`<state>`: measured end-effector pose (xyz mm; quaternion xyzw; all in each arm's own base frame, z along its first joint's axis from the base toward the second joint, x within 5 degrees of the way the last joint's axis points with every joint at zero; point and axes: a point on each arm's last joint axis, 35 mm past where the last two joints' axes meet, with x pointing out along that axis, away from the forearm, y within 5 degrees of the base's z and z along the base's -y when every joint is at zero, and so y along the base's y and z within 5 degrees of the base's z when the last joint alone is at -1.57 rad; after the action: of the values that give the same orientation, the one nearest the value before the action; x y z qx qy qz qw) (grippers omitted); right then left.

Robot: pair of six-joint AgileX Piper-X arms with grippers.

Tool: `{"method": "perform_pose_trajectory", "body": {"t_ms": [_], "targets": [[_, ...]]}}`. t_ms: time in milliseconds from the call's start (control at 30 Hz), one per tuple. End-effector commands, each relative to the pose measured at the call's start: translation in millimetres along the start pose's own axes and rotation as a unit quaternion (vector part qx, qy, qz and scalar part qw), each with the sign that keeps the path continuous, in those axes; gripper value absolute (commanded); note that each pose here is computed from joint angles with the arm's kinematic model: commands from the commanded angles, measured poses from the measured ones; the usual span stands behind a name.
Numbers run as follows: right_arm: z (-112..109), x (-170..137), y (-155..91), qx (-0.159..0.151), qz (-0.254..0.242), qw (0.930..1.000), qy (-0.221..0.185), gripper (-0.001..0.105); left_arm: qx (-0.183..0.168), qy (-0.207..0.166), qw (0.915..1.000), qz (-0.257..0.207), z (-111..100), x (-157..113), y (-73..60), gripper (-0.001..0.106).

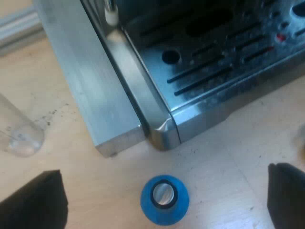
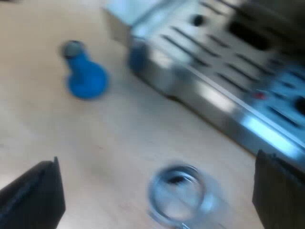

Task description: Grind coffee beans and then tamp

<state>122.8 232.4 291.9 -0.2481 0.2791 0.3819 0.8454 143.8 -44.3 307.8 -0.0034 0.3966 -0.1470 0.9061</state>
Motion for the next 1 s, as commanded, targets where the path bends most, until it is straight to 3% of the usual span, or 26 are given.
{"method": "perform_pose_trajectory", "body": {"t_ms": [33,167,233,367,433,500,633,667,800,900,967,1000], "targets": [[1.1,-8.7,-9.7,-0.002,-0.023,0.9993,0.029,0.082,-0.009,-0.021,0.9997,0.004,10.6,-19.9,-2.1,0.086],[4.4,-28.2,-39.4,0.028,-0.056,0.9969,0.047,0.082,-0.025,-0.034,0.9991,0.007,20.2,-34.3,-2.2,0.086],[2.4,-44.4,-63.4,0.063,-0.084,0.9936,0.043,0.082,-0.054,-0.071,0.9958,0.023,37.4,-56.6,4.3,0.086],[-9.4,-69.8,-97.3,0.118,-0.093,0.9882,0.031,0.082,-0.079,-0.086,0.9925,0.036,43.0,-68.5,12.3,0.086],[-20.2,-84.8,-117.3,0.152,-0.107,0.9821,0.029,0.082,-0.089,-0.089,0.9914,0.037,43.5,-69.9,15.7,0.086],[-27.4,-92.8,-128.4,0.167,-0.12,0.978,0.032,0.082,-0.094,-0.086,0.9911,0.04,42.5,-70.1,17.2,0.086],[-53.3,-115.8,-157.1,0.213,-0.16,0.9627,0.049,0.082,-0.099,-0.074,0.9914,0.044,39.7,-69.9,18.1,0.086],[-55.7,-117.7,-158.7,0.214,-0.157,0.9629,0.05,0.082,-0.099,-0.074,0.9914,0.044,39.7,-69.9,18.1,0.086],[-76.0,-139.3,-176.4,0.248,-0.18,0.9508,0.044,0.082,-0.1,-0.069,0.9916,0.044,37.9,-70.5,17.8,0.086],[-82.4,-152.1,-178.5,0.256,-0.199,0.9452,0.034,0.082,-0.101,-0.064,0.9916,0.049,36.1,-71.3,17.9,0.086],[-81.8,-157.5,-175.2,0.24,-0.206,0.9482,0.029,0.082,-0.101,-0.071,0.9901,0.067,34.8,-74.6,18.3,0.086],[-81.1,-161.1,-171.1,0.219,-0.207,0.9531,0.029,0.082,-0.101,-0.079,0.9887,0.078,33.3,-78.5,18.1,0.086]]}}
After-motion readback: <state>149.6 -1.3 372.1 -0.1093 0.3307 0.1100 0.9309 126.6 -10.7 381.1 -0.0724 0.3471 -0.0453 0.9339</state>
